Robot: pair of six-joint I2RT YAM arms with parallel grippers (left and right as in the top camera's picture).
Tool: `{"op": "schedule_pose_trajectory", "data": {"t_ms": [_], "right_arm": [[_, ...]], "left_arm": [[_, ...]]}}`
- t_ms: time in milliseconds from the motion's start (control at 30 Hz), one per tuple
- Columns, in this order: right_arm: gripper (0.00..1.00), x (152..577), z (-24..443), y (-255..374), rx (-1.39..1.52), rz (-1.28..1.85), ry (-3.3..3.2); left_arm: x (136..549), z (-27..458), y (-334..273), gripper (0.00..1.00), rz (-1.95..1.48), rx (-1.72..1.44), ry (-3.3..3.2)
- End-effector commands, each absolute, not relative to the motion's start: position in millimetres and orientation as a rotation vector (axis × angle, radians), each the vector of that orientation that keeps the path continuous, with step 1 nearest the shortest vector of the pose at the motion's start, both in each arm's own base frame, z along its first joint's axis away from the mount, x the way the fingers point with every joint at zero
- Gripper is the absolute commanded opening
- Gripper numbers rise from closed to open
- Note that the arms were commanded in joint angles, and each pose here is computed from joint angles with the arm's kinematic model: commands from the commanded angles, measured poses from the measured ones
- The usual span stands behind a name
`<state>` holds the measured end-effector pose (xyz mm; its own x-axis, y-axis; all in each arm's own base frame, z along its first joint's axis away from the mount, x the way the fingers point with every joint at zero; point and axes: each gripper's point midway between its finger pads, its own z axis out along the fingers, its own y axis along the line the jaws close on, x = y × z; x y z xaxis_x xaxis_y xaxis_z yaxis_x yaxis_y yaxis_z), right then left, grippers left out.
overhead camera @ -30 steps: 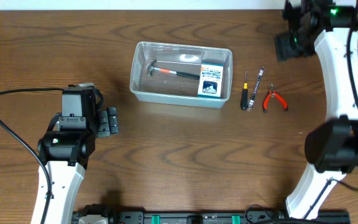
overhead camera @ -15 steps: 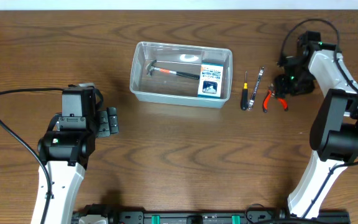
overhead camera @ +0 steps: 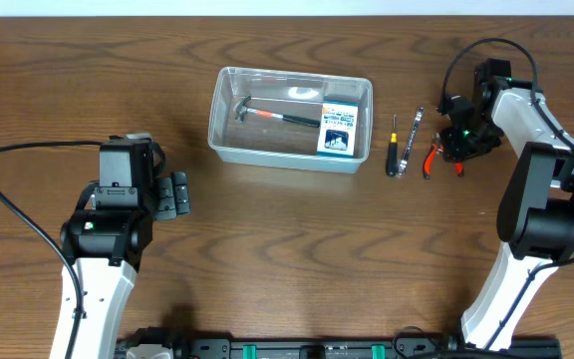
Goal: Pack container
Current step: 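Move the right gripper to the red pliers and grasp them, then lift the pliers and lower them into the container, then release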
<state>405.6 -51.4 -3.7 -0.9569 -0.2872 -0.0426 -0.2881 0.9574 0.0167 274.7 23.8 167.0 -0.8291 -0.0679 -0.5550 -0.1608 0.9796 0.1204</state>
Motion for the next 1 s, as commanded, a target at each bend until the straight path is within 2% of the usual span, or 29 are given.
{"op": "schedule_pose_trajectory", "data": {"t_ms": [0,267,433,533,700,800,967], "right_arm": [[0.30,391,-12,-36,-0.513,0.089,3.107],[0.01,388,-11,-26,-0.549,0.097,3.118],[0.01,392,3,-38,-0.470,0.018,3.130],[0.01,404,42,-44,-0.444,-0.024,3.087],[0.01,435,151,-29,-0.343,-0.046,2.874],[0.01,451,222,19,-0.444,0.066,2.649],[0.01,459,274,111,-0.696,0.172,2.379]], "left_arm": [[277,172,24,0.98,0.230,-0.139,2.537],[277,172,24,0.98,0.230,-0.139,2.537],[277,172,24,0.98,0.230,-0.139,2.537],[277,172,24,0.98,0.230,-0.139,2.537],[277,172,24,0.98,0.230,-0.139,2.537],[277,172,24,0.98,0.230,-0.139,2.537],[277,172,24,0.98,0.230,-0.139,2.537]]}}
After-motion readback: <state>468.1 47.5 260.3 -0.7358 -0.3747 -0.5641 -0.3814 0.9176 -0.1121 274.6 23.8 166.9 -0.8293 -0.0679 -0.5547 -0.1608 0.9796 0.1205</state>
